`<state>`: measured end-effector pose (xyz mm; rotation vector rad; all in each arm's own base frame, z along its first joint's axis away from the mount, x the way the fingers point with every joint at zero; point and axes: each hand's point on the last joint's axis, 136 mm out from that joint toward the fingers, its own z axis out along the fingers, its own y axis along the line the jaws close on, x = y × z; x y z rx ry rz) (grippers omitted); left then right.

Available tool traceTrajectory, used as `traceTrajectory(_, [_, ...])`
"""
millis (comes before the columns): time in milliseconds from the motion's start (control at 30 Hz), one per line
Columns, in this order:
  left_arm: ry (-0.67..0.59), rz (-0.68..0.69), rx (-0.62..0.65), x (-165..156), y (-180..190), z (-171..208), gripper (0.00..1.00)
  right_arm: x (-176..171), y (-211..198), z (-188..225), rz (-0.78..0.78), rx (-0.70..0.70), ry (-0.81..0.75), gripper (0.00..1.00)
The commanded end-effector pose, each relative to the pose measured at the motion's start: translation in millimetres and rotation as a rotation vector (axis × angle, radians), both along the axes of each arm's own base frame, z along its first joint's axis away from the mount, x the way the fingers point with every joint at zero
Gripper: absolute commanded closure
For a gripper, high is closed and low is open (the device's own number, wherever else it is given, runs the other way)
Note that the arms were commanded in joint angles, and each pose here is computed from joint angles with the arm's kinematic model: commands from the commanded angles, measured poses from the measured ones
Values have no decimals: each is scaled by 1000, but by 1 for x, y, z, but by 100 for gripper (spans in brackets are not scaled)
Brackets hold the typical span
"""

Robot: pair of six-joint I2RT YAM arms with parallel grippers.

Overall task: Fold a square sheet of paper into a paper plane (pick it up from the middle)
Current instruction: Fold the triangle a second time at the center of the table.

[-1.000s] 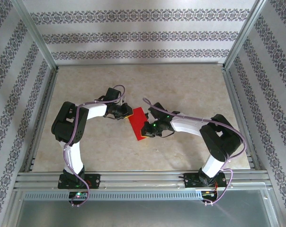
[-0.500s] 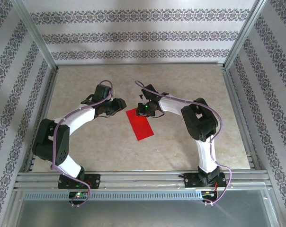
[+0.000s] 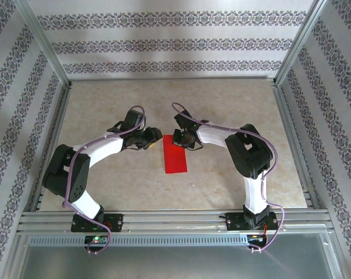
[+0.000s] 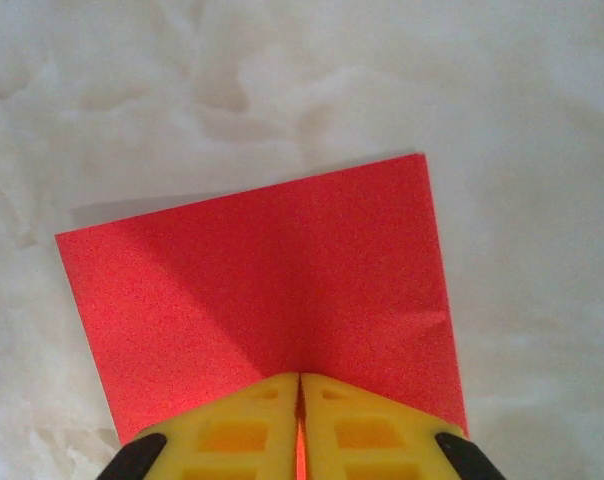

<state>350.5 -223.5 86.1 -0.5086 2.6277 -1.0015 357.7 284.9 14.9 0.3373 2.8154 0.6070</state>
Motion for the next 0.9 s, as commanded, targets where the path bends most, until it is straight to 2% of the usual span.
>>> traceTrajectory(0, [33,-35,-64,-4,-27,-7,57,-4,-9,2,-98,2,-1,86])
traceTrajectory(133, [53,-83,-60,-8,-45,-15,62,13,-7,55,-56,155,-99,74])
traceTrajectory(233, [67,-101,-52,-9,-52,-23,67,3,-27,72,-43,178,-125,63])
traceTrajectory(400, [85,-111,-48,-5,-57,-33,71,-40,-47,59,4,246,-46,54])
traceTrajectory(567, [120,-79,16,-7,-47,-53,75,-81,-46,50,46,305,32,47])
traceTrajectory(867, [200,12,80,-19,-28,-85,77,-126,-37,31,49,316,137,46])
